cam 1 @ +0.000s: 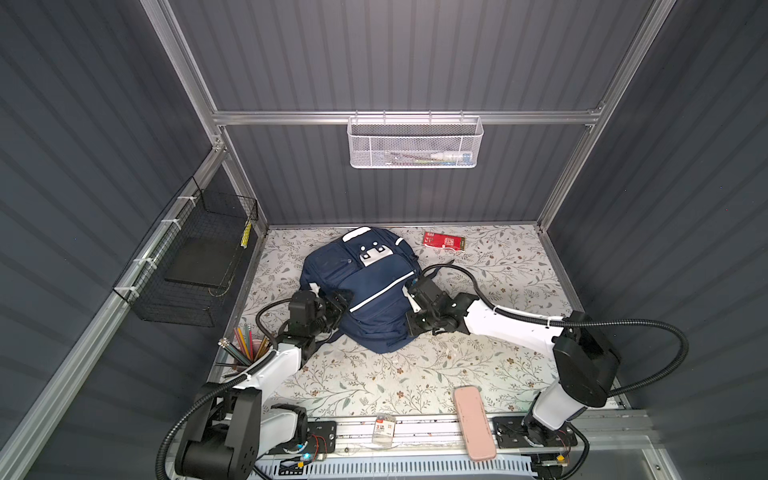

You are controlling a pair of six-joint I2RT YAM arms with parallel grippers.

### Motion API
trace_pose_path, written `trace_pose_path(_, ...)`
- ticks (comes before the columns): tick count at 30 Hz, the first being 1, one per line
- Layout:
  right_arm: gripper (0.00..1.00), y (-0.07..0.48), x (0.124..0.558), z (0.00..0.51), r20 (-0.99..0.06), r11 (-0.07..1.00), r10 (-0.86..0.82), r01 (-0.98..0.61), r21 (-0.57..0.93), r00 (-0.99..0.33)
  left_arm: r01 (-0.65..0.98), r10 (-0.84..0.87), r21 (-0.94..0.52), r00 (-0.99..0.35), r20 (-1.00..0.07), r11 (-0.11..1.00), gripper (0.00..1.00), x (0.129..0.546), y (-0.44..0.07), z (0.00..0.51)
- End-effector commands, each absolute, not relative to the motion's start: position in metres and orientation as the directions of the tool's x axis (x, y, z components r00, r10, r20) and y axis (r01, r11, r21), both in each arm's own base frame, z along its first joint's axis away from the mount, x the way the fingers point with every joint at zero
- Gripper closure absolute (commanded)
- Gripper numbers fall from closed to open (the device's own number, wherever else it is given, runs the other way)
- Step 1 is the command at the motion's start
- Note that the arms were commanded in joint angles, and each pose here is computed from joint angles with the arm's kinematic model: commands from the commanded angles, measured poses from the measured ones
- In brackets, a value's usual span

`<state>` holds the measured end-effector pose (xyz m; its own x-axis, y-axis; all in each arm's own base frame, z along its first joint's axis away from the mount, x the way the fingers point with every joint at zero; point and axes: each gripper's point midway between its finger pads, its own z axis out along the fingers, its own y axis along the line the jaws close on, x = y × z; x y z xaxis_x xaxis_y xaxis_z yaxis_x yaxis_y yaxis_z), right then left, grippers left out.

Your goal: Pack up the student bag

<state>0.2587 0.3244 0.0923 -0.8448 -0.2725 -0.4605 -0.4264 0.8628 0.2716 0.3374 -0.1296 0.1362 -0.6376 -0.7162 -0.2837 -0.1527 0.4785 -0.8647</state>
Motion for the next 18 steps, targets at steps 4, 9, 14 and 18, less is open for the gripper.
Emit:
trace_pose_path(4,1.00,0.401,0.244,0.112,-0.455,0.796,-0.209,-0.421,0.435,-0.866,-0.109,-0.708,-0.868,-0.631,-0.317,0.485,0.00,0.326,-0.129,0.162)
trace_pose_path(9,1.00,0.464,0.252,0.139,-0.491,0.703,-0.158,-0.446,0.554,-0.857,-0.191,-0.721,-0.853,-0.640,-0.267,0.486,0.00,0.293,-0.126,0.140)
trace_pose_path(14,1.00,0.478,0.264,0.146,-0.513,0.693,-0.154,-0.462,0.553,-0.844,-0.319,-0.757,-0.775,-0.583,-0.294,0.546,0.00,0.273,-0.098,0.120)
trace_pose_path(18,1.00,0.473,0.264,0.135,-0.491,0.710,-0.152,-0.440,0.549,-0.858,-0.301,-0.758,-0.800,-0.595,-0.268,0.519,0.00,0.266,-0.106,0.132)
